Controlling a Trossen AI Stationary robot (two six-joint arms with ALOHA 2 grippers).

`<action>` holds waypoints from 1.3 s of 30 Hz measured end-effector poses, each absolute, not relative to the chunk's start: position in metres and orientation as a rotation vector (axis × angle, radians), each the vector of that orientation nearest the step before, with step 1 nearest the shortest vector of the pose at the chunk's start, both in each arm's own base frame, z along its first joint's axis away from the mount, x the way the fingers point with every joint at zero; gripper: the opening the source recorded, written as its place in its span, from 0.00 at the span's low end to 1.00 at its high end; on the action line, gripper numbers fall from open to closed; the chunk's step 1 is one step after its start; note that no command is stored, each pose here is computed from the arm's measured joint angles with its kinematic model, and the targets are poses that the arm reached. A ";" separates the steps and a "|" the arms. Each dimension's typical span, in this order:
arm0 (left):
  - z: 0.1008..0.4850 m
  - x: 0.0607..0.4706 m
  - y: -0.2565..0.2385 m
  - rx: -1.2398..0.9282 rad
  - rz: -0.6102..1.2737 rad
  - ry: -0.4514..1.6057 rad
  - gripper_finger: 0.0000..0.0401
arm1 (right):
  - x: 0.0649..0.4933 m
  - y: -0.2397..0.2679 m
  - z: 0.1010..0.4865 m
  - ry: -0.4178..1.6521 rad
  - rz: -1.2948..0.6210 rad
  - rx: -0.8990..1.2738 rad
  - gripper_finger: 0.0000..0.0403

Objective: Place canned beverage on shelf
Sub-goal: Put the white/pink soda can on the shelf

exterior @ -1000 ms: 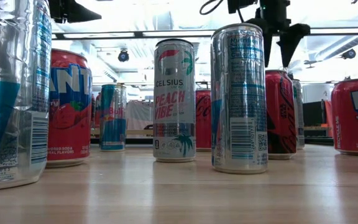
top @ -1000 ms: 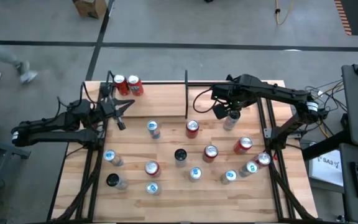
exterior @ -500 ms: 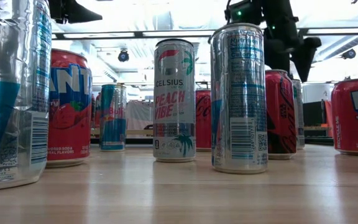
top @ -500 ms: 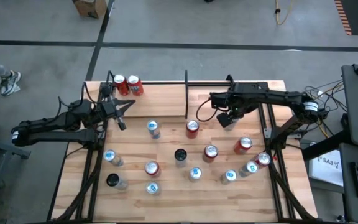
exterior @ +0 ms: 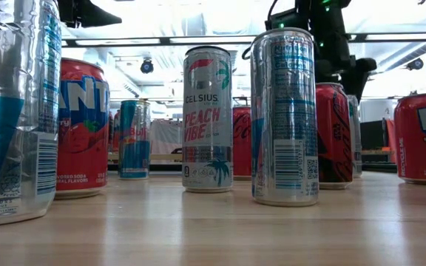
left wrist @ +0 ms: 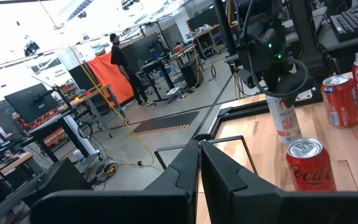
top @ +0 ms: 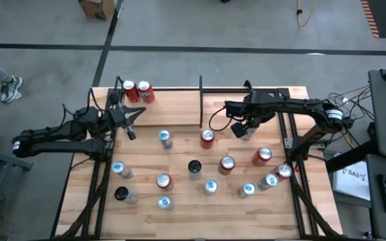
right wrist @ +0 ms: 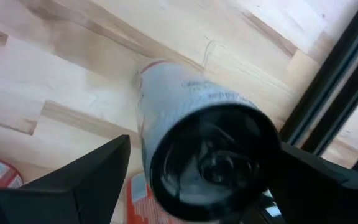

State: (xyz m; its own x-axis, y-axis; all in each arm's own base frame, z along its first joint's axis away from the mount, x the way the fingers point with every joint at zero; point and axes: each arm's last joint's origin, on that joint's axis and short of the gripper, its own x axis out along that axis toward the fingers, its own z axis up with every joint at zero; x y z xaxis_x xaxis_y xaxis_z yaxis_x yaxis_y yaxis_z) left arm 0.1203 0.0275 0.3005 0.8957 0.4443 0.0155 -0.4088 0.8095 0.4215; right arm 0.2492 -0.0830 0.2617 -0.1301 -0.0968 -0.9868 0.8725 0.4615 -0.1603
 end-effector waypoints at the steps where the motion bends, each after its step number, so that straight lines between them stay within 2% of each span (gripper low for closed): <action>1: 0.300 0.120 0.027 0.431 0.456 0.085 0.00 | 0.249 -0.083 0.260 1.460 -0.972 0.725 0.82; 5: 0.300 0.120 0.028 0.431 0.456 0.085 0.00 | 0.249 -0.083 0.258 1.459 -0.979 0.728 0.79; 11: 0.302 0.120 0.028 0.429 0.459 0.072 0.00 | 0.250 -0.083 0.257 1.445 -0.991 0.744 0.63; 23: 0.301 0.130 0.029 0.418 0.458 0.075 0.00 | 0.251 -0.084 0.262 1.408 -0.995 0.715 0.63; 30: 0.296 0.141 0.031 0.386 0.451 0.104 0.00 | 0.246 -0.083 0.290 1.320 -0.938 0.699 0.63; 39: 0.291 0.161 0.034 0.307 0.452 0.093 0.00 | 0.226 -0.077 0.345 1.072 -0.887 0.616 0.63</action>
